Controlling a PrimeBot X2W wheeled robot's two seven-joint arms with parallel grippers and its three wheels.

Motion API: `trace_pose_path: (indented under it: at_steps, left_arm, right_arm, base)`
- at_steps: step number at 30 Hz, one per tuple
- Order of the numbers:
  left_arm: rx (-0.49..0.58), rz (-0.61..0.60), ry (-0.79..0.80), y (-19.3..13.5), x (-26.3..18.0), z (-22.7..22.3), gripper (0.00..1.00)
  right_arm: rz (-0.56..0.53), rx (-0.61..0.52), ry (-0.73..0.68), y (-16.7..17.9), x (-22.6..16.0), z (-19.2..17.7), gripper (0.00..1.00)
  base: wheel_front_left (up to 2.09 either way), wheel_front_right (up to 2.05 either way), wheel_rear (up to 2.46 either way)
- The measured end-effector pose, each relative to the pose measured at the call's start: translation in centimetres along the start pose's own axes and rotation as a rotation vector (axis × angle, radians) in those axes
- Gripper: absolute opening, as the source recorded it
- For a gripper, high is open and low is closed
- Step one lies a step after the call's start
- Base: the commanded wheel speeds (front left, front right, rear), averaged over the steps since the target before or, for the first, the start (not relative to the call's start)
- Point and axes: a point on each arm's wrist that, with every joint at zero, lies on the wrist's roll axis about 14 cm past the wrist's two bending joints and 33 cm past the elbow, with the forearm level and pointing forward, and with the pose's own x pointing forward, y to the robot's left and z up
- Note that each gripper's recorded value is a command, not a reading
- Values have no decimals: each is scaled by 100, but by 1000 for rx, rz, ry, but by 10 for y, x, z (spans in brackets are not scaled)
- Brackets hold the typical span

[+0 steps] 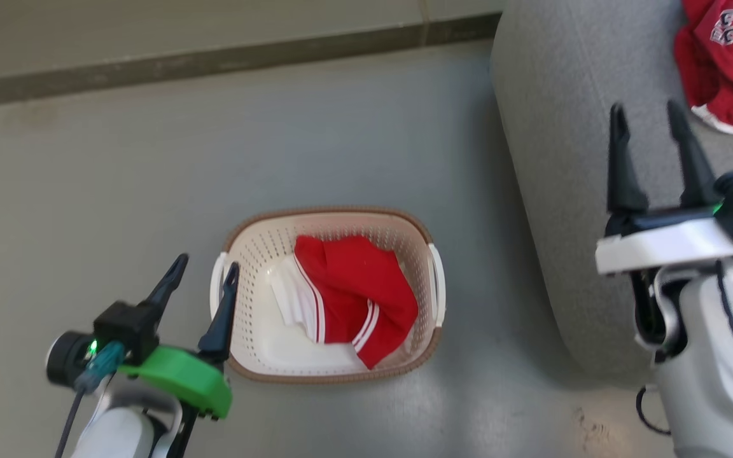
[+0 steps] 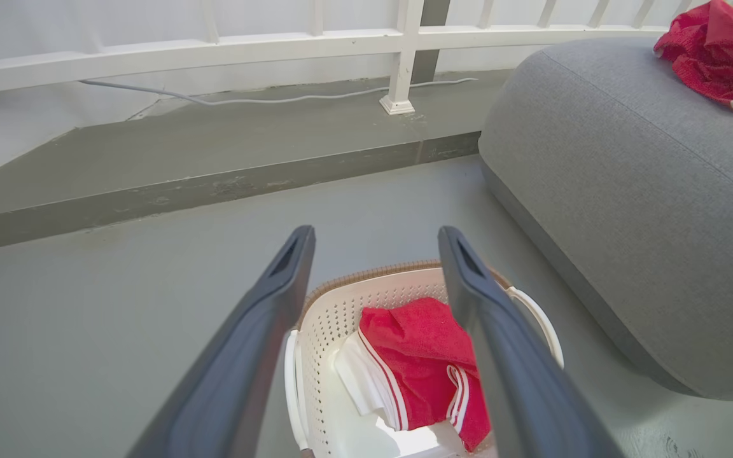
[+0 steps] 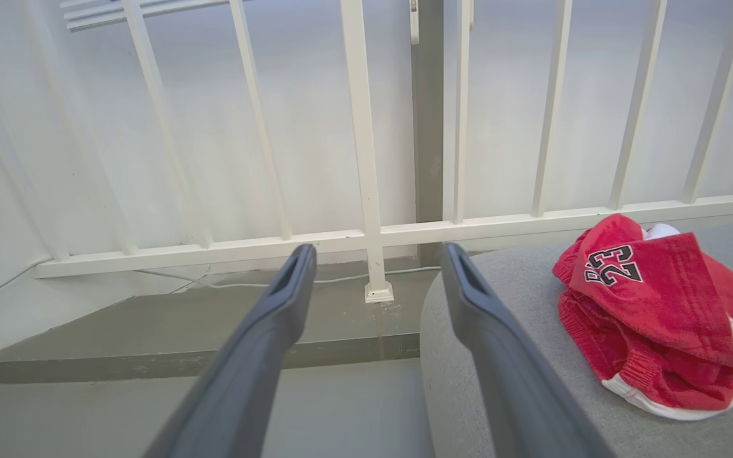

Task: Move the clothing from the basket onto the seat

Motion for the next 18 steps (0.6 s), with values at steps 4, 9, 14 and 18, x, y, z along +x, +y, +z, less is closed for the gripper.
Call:
trace_pose_path:
  at_steps: [4, 9, 14, 18]
  left_arm:
    - [-1, -44, 69, -6, 21, -20, 100]
    - [-5, -87, 139, -12, 46, -42, 100]
    - [22, -125, 222, -14, 64, -71, 100]
    - [39, -153, 291, -13, 75, -95, 100]
  right_arm:
    - [-14, -12, -19, -7, 19, 0, 100]
    - [-36, -57, -28, -26, 39, -5, 100]
    - [-43, -73, -39, -32, 60, -12, 100]
    - [-36, -75, -39, -31, 74, -22, 100]
  base:
    - [0, 0, 0]
    - [0, 0, 0]
    - [0, 0, 0]
    - [0, 0, 0]
